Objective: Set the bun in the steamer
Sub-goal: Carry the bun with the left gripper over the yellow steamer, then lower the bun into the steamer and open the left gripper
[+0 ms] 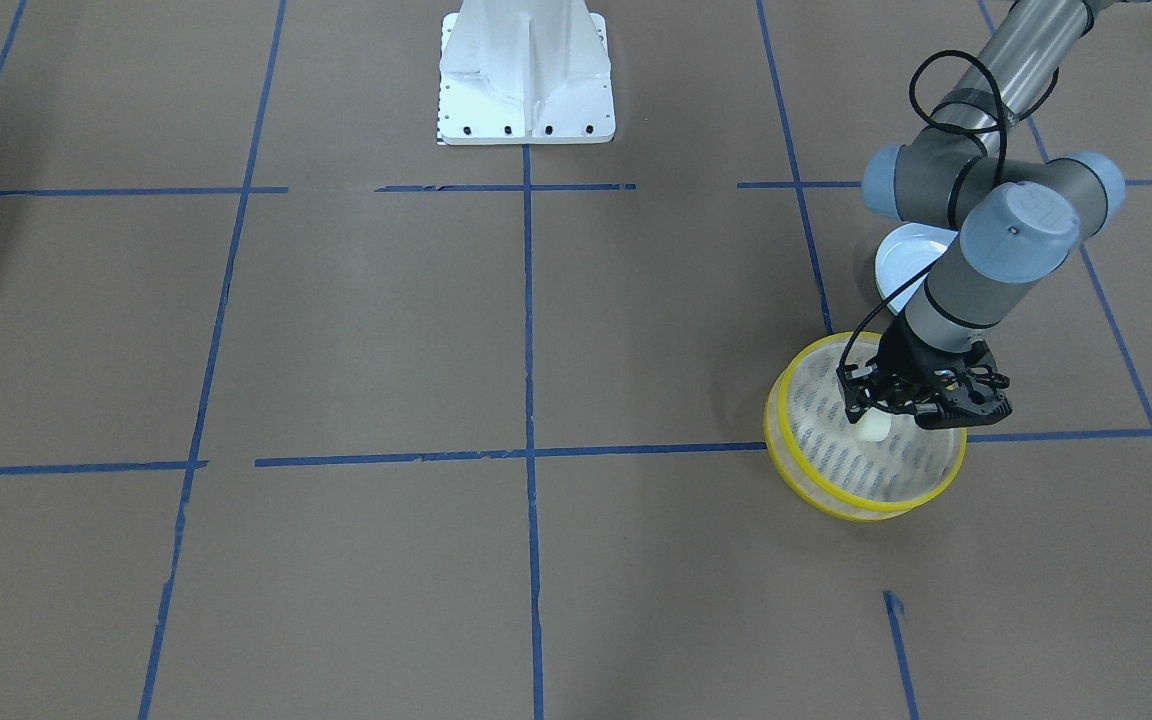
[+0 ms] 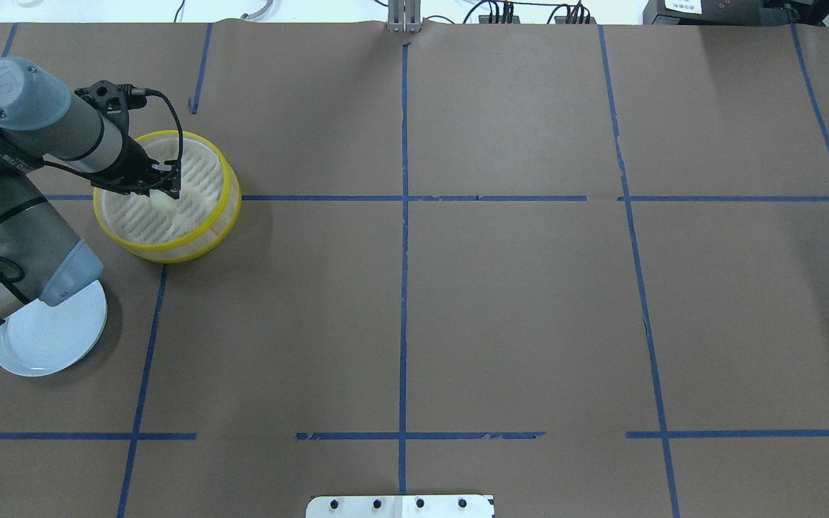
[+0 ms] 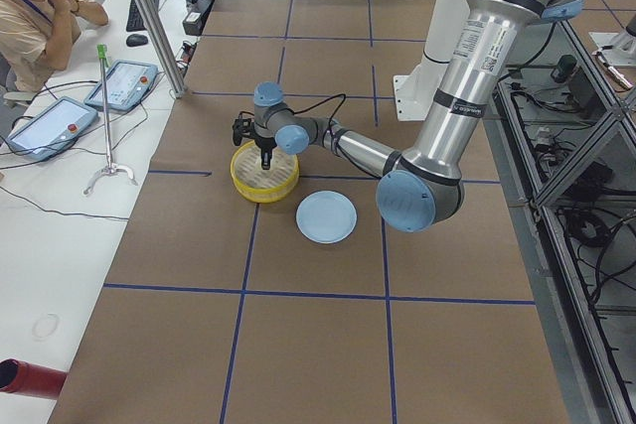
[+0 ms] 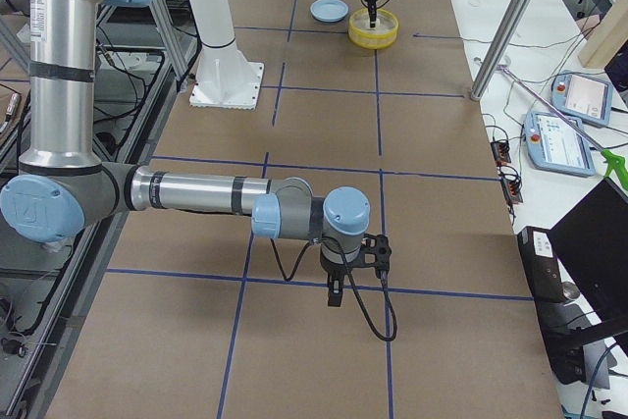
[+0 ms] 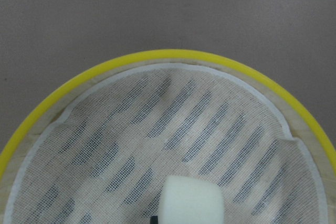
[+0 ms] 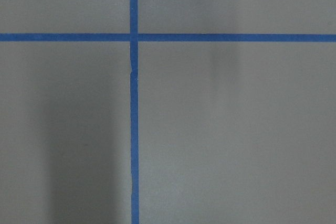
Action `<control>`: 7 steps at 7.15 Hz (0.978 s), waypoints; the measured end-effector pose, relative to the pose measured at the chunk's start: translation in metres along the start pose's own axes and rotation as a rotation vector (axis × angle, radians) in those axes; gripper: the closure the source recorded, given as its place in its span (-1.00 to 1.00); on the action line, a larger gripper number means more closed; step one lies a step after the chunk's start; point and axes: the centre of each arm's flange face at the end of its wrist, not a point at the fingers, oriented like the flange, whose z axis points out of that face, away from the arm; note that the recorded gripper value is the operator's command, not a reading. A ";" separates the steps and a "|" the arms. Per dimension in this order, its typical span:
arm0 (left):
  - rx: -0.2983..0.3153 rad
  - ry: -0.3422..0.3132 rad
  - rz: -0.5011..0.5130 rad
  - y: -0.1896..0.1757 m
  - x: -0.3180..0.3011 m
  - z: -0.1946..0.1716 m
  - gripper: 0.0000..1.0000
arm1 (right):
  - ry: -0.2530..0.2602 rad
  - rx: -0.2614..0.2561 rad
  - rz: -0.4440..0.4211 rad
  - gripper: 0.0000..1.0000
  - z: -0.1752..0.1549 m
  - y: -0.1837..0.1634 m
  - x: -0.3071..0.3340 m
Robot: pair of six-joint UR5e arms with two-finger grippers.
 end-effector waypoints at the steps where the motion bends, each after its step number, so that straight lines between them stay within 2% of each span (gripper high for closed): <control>1: -0.003 -0.003 -0.003 0.000 -0.001 0.002 0.18 | 0.000 0.000 0.000 -1.00 0.000 0.000 0.000; 3: -0.011 -0.015 -0.009 0.004 -0.010 0.007 -0.92 | 0.000 0.001 -0.001 -1.00 0.000 0.000 0.000; 4: -0.012 -0.017 -0.009 0.006 -0.012 0.007 -0.99 | 0.000 0.000 0.000 -1.00 0.000 0.000 0.000; 7: -0.003 -0.008 0.000 0.008 -0.012 0.000 -0.99 | 0.000 0.000 0.000 -1.00 0.000 0.000 0.000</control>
